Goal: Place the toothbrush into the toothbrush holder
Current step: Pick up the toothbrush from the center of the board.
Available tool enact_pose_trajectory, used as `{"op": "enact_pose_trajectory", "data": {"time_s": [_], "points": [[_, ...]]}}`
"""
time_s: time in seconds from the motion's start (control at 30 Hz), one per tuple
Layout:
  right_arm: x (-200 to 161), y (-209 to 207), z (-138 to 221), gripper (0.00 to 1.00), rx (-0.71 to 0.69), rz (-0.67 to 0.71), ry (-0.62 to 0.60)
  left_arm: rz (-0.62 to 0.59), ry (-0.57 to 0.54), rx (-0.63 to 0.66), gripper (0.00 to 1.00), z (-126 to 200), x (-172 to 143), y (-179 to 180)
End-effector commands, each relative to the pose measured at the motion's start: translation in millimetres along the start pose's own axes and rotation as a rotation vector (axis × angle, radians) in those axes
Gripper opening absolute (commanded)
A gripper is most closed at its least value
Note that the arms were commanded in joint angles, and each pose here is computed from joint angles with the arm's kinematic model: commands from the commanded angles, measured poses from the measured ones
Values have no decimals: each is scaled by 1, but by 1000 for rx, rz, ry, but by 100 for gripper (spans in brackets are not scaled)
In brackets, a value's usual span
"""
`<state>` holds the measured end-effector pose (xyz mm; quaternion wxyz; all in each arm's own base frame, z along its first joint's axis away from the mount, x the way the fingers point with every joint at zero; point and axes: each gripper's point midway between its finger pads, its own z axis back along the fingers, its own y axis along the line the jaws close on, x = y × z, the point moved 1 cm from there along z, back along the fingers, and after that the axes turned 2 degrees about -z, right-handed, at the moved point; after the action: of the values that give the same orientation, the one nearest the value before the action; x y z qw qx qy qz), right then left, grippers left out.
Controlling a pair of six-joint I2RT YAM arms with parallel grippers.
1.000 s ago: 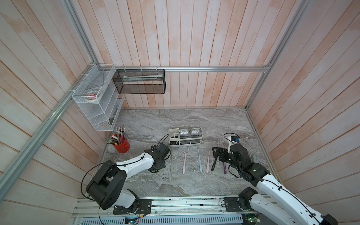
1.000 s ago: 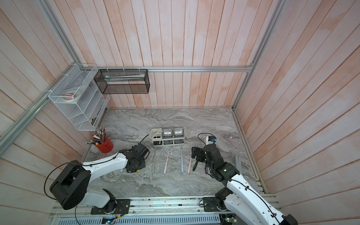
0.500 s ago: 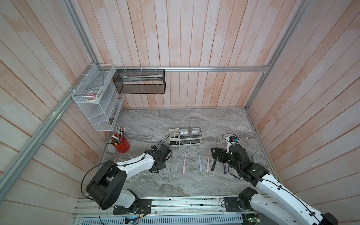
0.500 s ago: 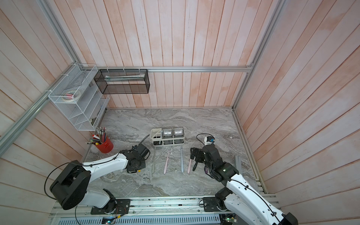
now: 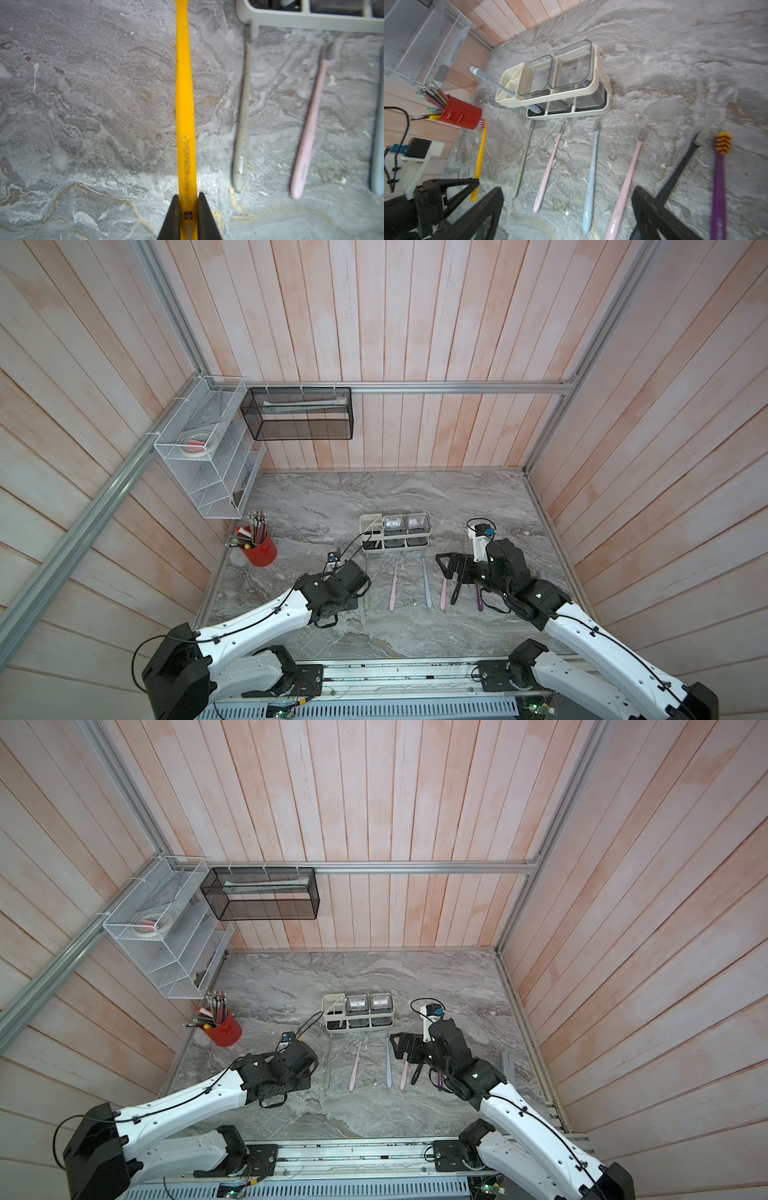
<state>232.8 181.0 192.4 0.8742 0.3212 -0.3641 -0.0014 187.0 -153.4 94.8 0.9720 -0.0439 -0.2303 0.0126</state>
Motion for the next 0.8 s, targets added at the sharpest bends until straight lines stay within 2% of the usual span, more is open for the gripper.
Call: {"op": "enact_pose_trajectory", "data": {"time_s": [0.0, 0.1, 0.33, 0.5, 0.63, 0.77], "points": [[8, 44, 6, 98, 212, -3, 18, -21, -65, -37, 0, 14, 4, -9], [12, 65, 9, 98, 317, -7, 35, -98, -107, -125, 0, 31, 1, -31], [7, 85, 6, 94, 443, -40, 86, -221, -230, -315, 0, 77, 0, -67], [0, 88, 0, 89, 462, -47, 104, -287, -280, -468, 0, 100, -9, -92], [-5, 93, -5, 85, 485, -52, 114, -326, -286, -541, 0, 107, -15, -113], [-14, 107, -12, 80, 514, -33, 142, -379, -301, -556, 0, 112, -20, -134]]}}
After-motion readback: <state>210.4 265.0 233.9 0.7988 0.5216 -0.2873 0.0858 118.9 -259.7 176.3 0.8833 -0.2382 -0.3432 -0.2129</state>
